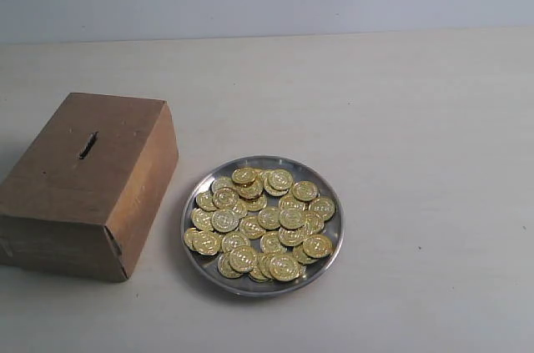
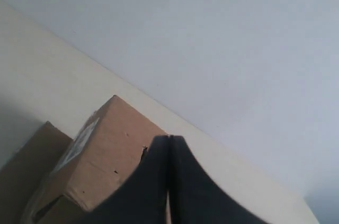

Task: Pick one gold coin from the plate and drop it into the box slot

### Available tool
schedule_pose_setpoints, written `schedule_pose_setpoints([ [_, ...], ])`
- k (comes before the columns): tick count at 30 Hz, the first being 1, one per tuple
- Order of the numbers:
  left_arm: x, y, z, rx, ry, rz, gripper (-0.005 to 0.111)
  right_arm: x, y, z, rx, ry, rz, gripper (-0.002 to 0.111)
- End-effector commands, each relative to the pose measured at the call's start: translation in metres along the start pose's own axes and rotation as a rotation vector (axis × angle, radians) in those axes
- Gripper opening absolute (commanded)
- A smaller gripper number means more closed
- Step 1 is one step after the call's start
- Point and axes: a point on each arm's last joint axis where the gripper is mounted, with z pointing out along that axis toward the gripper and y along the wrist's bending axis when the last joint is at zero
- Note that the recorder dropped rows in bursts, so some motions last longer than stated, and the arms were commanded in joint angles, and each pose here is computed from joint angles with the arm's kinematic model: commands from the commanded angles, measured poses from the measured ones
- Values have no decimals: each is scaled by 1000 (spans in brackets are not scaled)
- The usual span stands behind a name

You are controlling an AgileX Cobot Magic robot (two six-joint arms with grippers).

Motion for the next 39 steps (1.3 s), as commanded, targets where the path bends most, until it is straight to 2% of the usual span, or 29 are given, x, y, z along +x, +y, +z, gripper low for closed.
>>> schedule_pose_setpoints([
  [1,-1,-1,0,13,-24,-69,0,0,-1,0,5,-15,113,0],
  [3,-2,-1,0,19,-27,-105,0,-2,2,-1,-1,17,110,0],
  [5,-1,-2,0,32,-18,-151,0,-15,17,-3,-38,53,67,0],
  [6,-4,-7,-2,50,-12,-121,0,-23,25,-5,-59,68,29,0],
  [7,-8,-13,-3,75,1,-67,0,-34,35,-9,-87,79,-21,0],
  [11,-28,-56,-17,242,112,328,0,-75,74,-14,-159,154,-180,0],
  [14,-46,-81,-9,310,243,559,0,-100,102,6,-197,360,-371,0],
  [17,-53,-86,11,313,348,660,0,-106,114,32,-225,561,-486,0],
  [21,-49,-80,50,328,522,786,0,-101,123,69,-314,774,-493,0],
  [23,-40,-76,65,359,598,787,0,-93,127,86,-399,853,-479,0],
  [24,-29,-74,77,405,684,798,0,-82,129,104,-496,946,-444,0],
  [26,-11,-74,87,475,800,820,0,-61,128,128,-541,1081,-447,0],
  [28,1,-78,89,550,855,852,0,-38,129,145,-550,1192,-519,0],
  [30,10,-86,84,658,881,940,0,-6,134,167,-479,1300,-628,0],
  [31,12,-88,82,674,887,949,0,4,138,173,-464,1321,-668,0],
  [34,15,-90,80,698,899,951,0,37,151,191,-405,1392,-791,0],
  [36,15,-91,79,705,908,943,0,70,164,203,-358,1427,-867,0],
  [39,13,-92,76,716,898,944,0,101,176,212,-352,1438,-905,0],
])
